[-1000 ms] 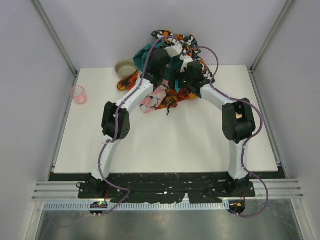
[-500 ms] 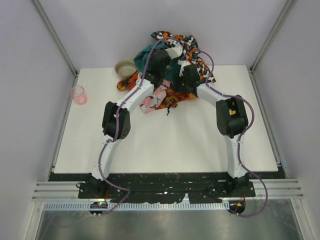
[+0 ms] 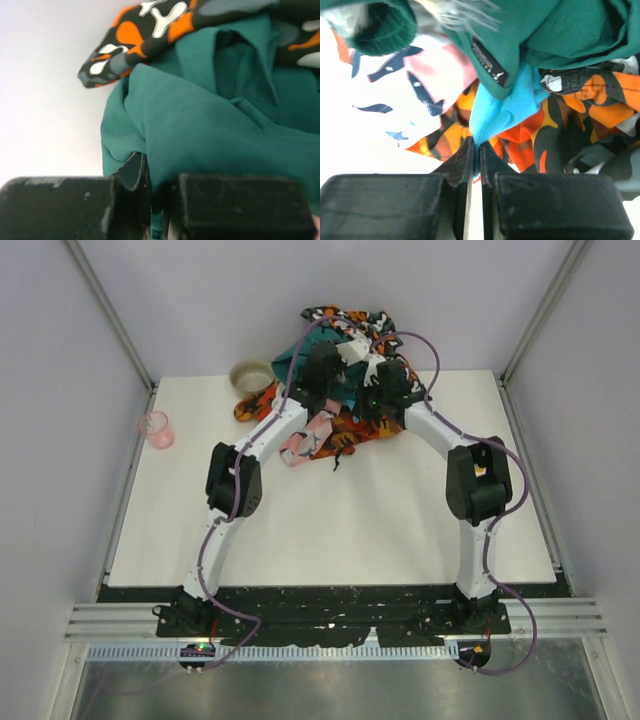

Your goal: Pick out a specific cloth from the pile

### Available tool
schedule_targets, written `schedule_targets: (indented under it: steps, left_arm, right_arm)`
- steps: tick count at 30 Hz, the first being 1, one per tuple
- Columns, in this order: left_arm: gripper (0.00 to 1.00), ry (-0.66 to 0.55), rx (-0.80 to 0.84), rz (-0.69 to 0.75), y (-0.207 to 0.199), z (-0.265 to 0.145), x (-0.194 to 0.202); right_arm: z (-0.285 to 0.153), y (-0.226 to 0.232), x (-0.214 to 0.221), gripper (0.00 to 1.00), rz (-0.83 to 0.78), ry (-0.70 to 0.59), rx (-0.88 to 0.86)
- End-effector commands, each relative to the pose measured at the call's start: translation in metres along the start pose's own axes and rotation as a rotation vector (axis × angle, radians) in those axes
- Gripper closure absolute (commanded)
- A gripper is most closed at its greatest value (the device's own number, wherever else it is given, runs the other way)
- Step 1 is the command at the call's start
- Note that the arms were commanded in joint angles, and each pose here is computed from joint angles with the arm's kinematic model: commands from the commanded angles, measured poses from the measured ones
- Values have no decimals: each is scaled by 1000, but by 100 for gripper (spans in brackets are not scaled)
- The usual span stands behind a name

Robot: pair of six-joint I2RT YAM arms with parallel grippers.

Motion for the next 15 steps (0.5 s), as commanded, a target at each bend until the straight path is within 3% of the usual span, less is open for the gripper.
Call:
schedule_targets:
  steps: [1,9,15]
  left_arm:
    - [100,-8,129,61,-28,6,9]
    - [96,-4,251,117,-64,6,19]
    - [97,19,281,134,-78,7,30]
  right_arm:
    - [-125,90,-117,94,-129,-321,-313]
    - [-296,178,-187,95,-281,-567,-646]
    - [-406,208,-208,95,-387,-765,-717]
Point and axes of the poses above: each gripper's point midway between its finger pads, its own z axis out along the fingers, its own y axis along the line the jaws close on, x = y × z, the point moved 3 cm from there along -z, back along the fingers, and after that the axes turned 8 degrees about z, right-handed, at the moved point
